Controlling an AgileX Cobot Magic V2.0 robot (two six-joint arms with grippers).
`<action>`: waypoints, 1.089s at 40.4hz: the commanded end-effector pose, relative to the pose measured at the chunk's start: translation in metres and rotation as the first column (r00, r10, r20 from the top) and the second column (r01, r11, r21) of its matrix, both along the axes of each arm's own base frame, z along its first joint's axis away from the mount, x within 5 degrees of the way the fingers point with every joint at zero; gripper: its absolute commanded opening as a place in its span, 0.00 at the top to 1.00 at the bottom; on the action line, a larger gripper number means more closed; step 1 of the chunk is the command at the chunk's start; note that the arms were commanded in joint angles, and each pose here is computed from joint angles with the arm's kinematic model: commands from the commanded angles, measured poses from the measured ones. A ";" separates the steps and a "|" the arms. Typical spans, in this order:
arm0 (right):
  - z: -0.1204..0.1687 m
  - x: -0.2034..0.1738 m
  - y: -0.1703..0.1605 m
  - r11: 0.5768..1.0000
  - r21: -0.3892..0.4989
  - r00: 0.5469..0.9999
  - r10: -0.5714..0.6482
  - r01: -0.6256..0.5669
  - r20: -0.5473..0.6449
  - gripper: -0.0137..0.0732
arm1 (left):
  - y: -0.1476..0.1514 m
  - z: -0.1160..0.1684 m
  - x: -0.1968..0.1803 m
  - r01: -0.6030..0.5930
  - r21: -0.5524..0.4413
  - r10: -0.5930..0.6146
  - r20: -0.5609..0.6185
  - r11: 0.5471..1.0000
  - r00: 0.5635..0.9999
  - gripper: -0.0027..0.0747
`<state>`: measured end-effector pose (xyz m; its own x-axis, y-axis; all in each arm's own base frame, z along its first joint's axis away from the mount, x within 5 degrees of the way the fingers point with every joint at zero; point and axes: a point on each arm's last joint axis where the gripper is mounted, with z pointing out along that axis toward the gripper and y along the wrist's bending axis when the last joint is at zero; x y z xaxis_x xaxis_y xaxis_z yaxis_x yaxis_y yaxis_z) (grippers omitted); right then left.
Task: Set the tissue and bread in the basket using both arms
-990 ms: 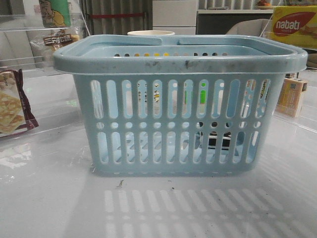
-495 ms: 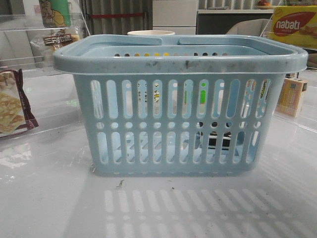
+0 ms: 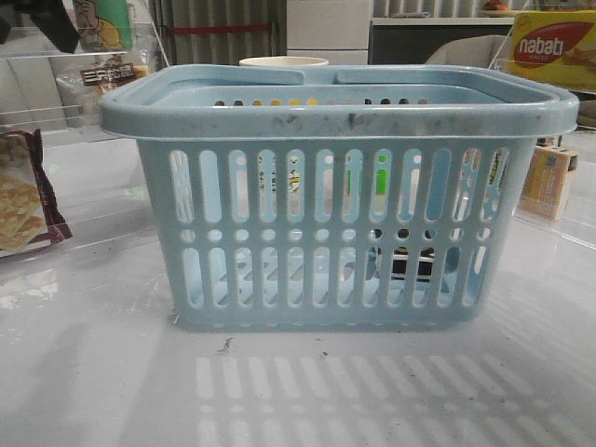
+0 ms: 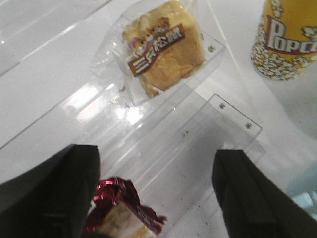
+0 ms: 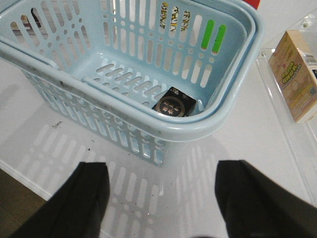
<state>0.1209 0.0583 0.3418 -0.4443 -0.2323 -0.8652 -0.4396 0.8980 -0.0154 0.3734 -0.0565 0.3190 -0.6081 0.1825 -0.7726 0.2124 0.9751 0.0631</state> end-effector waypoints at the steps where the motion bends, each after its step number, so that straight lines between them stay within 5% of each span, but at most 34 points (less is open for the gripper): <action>1: 0.015 0.002 0.000 1.000 0.026 0.995 0.002 -0.005 0.101 0.20 | 0.006 0.024 0.025 -0.039 -0.065 0.047 0.128 0.997 0.991 0.28; 13: 0.015 0.002 0.000 1.000 0.026 0.995 0.002 -0.005 0.101 0.20 | 0.009 0.001 0.085 -0.068 -0.103 0.085 0.171 0.992 0.982 0.28; 26: 0.015 0.002 0.000 1.000 0.026 0.995 0.002 -0.005 0.101 0.20 | 0.006 -0.022 0.107 -0.071 -0.120 0.097 0.229 0.990 0.969 0.30; 44: 0.015 0.002 0.000 1.000 0.026 0.995 0.002 -0.005 0.101 0.20 | 0.005 -0.020 0.105 -0.068 -0.120 0.094 0.227 0.990 0.969 0.80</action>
<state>0.1209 0.0582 0.3416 -0.4455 -0.2329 -0.8644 -0.4397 0.8980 -0.0154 0.4828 -0.0500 0.2514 -0.5554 0.0782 -0.8279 0.1328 0.9911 0.0046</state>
